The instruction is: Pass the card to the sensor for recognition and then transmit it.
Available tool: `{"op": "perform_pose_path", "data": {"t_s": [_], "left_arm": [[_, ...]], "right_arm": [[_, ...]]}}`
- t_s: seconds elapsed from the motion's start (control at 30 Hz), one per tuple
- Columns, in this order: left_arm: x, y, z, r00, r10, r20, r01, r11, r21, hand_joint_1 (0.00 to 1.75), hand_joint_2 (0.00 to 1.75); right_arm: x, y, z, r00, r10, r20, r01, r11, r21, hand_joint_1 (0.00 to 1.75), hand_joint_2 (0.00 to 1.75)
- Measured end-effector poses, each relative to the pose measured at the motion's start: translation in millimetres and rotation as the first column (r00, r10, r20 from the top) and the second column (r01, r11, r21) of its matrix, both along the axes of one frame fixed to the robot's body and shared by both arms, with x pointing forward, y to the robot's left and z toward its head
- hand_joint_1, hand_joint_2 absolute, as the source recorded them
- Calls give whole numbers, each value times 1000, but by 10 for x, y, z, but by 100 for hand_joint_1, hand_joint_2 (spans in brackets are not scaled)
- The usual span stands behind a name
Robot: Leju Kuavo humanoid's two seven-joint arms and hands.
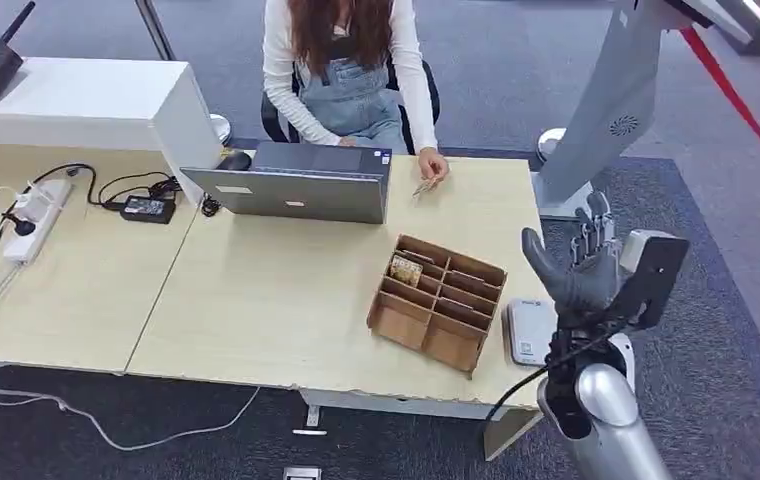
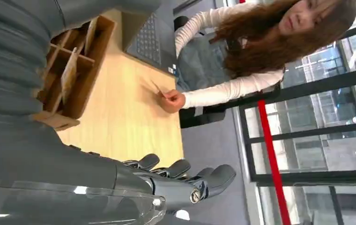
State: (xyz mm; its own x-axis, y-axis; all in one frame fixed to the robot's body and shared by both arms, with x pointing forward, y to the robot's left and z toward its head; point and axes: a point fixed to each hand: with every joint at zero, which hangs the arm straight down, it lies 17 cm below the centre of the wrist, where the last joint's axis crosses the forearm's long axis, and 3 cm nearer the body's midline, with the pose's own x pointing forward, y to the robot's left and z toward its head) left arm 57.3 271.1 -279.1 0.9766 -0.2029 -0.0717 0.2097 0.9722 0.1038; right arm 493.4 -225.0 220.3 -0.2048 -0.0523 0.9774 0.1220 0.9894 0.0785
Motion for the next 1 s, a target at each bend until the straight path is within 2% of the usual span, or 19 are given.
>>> {"op": "perform_pose_path", "data": {"t_s": [0.27,0.57,0.73,1.0], "left_arm": [[18,-38,2,1000,6,6,-6,1000,-5,0,0],[33,-37,2,1000,14,10,-14,1000,-2,0,0],[40,-35,2,1000,15,13,-15,1000,0,0,0],[48,-36,4,1000,19,12,-19,1000,0,0,0]], "right_arm": [[-166,43,-389,997,23,-80,-21,999,33,0,175],[-283,197,-624,989,75,-125,-61,991,116,0,175],[-336,193,-741,987,64,-144,-40,985,170,0,175],[-390,165,-802,989,22,-146,-1,990,144,0,175]]}}
